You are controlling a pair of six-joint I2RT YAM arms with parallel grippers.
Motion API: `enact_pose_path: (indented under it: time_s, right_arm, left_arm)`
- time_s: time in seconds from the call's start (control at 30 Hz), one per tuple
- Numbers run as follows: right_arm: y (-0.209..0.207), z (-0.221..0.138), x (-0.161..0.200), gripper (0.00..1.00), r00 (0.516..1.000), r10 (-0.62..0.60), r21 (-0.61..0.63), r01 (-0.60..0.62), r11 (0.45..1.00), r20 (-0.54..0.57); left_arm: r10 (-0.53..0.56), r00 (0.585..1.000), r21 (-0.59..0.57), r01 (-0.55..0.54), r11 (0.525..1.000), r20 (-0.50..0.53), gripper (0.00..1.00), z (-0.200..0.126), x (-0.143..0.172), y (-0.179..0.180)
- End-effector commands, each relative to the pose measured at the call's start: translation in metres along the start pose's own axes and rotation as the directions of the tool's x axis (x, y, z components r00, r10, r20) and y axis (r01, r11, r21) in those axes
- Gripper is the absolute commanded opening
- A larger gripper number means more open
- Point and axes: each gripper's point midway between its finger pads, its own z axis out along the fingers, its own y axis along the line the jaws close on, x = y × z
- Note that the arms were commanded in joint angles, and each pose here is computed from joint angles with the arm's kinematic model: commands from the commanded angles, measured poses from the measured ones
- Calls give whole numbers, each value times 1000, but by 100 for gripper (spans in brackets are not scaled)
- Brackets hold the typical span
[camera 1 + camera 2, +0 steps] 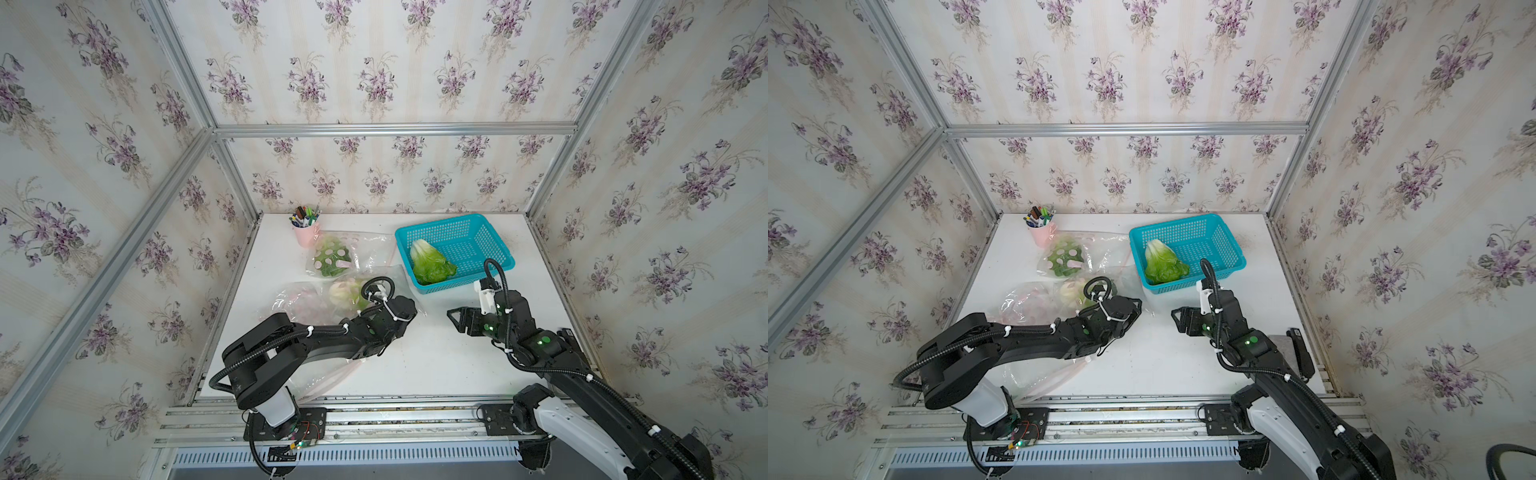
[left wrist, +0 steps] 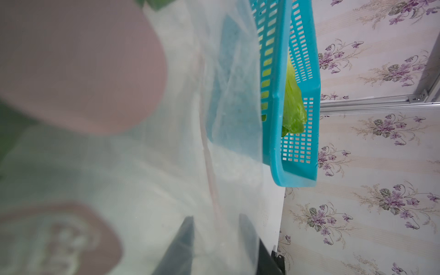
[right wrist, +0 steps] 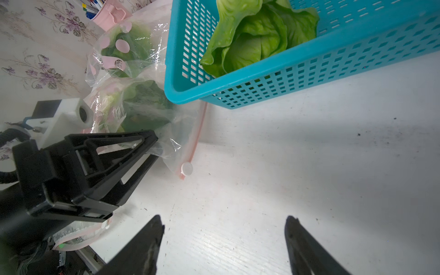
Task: Open the zip-top bag and take out the chinese cabbages
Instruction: Pick up the zipper food storage bag at the center of the board.
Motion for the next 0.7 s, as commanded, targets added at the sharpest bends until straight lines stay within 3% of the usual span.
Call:
enact_pose_path:
  time_s: [0.0,0.23,0.3,0.43,0.53,0.67]
  right_arm:
    - [3,0,-4,78,1000,-16,-15,17,1000,21]
    - [11,4,-7,79,997,-68,-67,71,995,43]
    - [19,3,-13,79,991,-101,-111,110,988,83]
    - [37,-7,-29,75,955,-166,-193,216,957,247]
    - [61,-18,-40,75,890,-229,-232,338,912,395]
    - [111,-8,-29,81,723,-521,-157,640,752,453]
  left_arm:
    - [37,998,25,-39,999,52,28,-4,-17,-12]
    - [87,994,27,-89,996,66,6,-28,-52,-13]
    - [80,995,23,-81,996,57,0,-40,-65,-6]
    - [83,996,-25,-82,996,38,0,-58,-87,17]
    - [97,995,-47,-96,994,26,0,-75,-99,26]
    - [147,989,-65,-145,987,20,0,-97,-114,26]
